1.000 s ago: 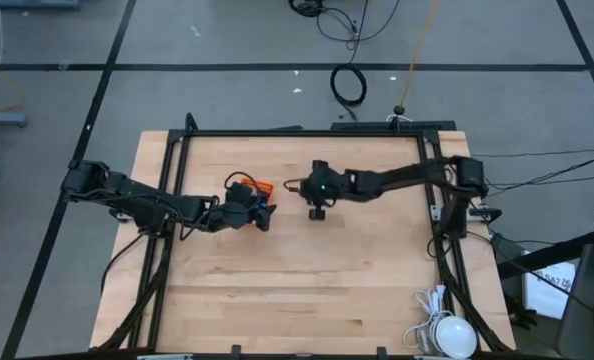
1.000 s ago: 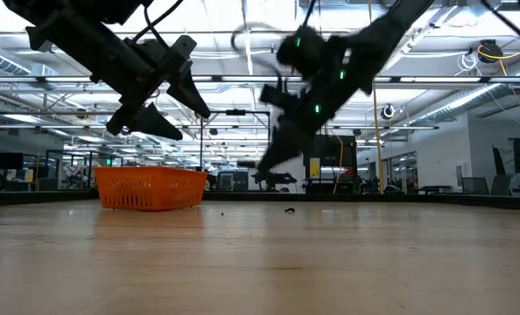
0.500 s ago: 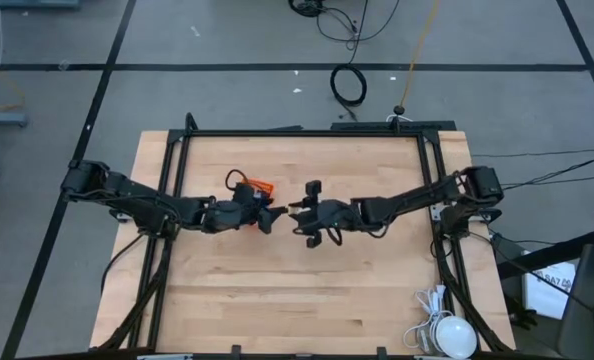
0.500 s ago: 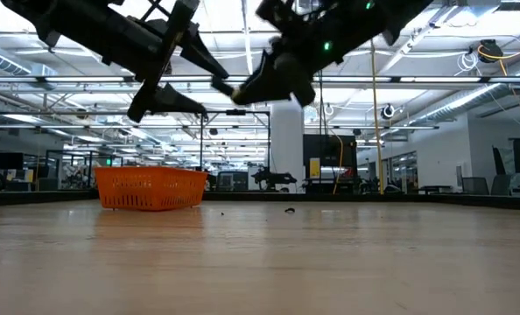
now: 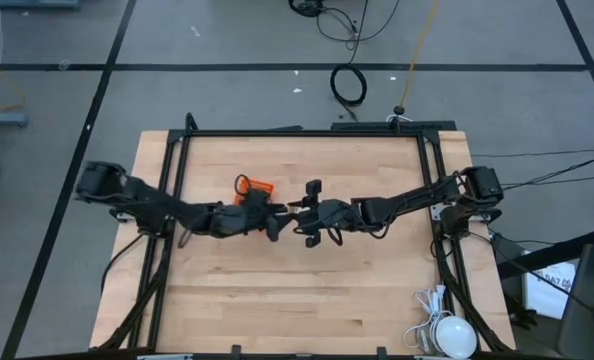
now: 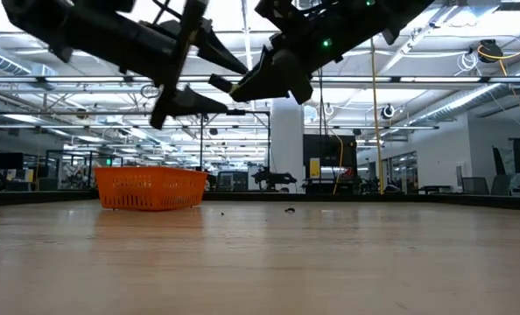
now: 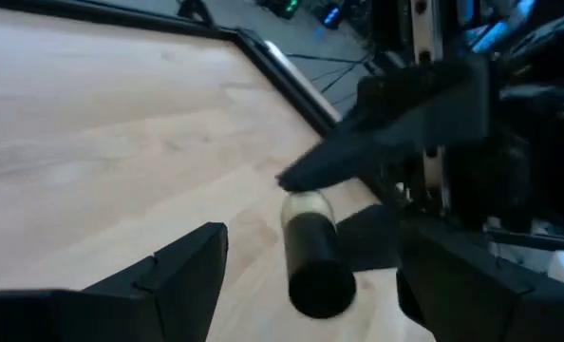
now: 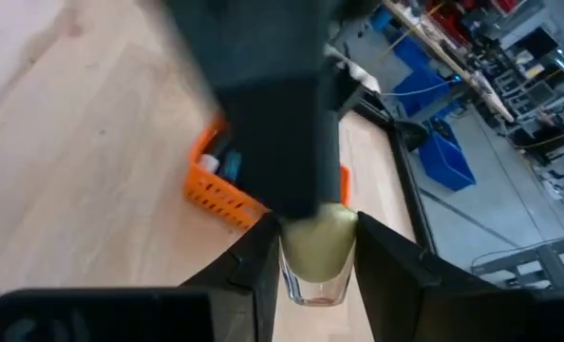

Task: Pick & Place Nail Polish
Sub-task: Put the yellow nail polish into the orange basket

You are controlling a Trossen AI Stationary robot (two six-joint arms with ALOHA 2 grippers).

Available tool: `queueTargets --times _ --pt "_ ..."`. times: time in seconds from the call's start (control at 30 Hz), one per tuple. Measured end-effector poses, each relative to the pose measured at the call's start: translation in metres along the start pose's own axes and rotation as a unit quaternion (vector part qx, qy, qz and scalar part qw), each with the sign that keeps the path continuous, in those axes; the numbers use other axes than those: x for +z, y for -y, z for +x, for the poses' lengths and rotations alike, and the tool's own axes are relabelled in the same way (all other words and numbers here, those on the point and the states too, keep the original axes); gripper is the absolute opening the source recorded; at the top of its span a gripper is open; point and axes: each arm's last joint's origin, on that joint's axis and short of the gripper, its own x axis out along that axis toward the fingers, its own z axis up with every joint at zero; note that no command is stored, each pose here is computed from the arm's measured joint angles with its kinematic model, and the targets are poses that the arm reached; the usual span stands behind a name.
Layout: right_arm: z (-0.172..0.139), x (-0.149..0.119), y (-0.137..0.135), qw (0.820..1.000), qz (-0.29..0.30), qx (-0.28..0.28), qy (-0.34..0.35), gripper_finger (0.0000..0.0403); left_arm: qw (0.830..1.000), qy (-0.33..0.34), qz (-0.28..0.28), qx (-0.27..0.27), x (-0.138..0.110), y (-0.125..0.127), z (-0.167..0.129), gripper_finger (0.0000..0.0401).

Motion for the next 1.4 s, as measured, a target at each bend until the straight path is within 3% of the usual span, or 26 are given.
queueTargets --times 0.23,0.4,0.57,0.77,0.87,1.0,1.17,1.27,1.4 --pt "0.0 -0.001 -0.001 1.0 -0.003 0.003 -0.006 0.0103 0.999 0.02 -0.004 -0.036 -0.008 -0.008 0.033 0.0303" --pt "0.0 -0.002 -0.001 1.0 -0.004 0.004 -0.01 0.0103 0.999 0.017 -0.006 -0.037 -0.005 -0.011 0.039 0.028" --pt "0.0 -0.003 0.0 1.0 -0.002 0.003 -0.014 0.0103 0.999 0.017 0.002 -0.037 -0.005 -0.011 0.039 0.021" --pt "0.0 -0.005 -0.002 1.0 -0.004 0.008 -0.024 0.0103 0.999 -0.005 0.011 -0.052 -0.005 -0.013 0.04 0.0073" --pt "-0.001 -0.008 -0.004 0.999 0.013 0.017 -0.041 0.0103 0.997 -0.024 0.02 -0.066 -0.002 -0.014 0.04 0.0067" --pt "-0.004 -0.011 -0.006 0.994 0.076 0.028 -0.07 0.0175 0.997 -0.036 0.045 -0.042 0.006 -0.015 0.033 0.0051" --pt "-0.018 -0.016 -0.007 0.987 0.1 0.046 -0.118 0.0266 0.997 -0.023 0.078 0.016 0.016 -0.008 0.013 0.0051" --pt "-0.032 -0.008 0.004 0.985 0.127 0.039 -0.107 0.0286 0.994 -0.021 0.095 0.045 0.018 -0.003 -0.003 0.0051" --pt "-0.052 -0.018 0.008 0.983 0.149 0.036 -0.103 0.0286 0.987 -0.012 0.117 0.108 0.017 -0.001 -0.023 0.0051"
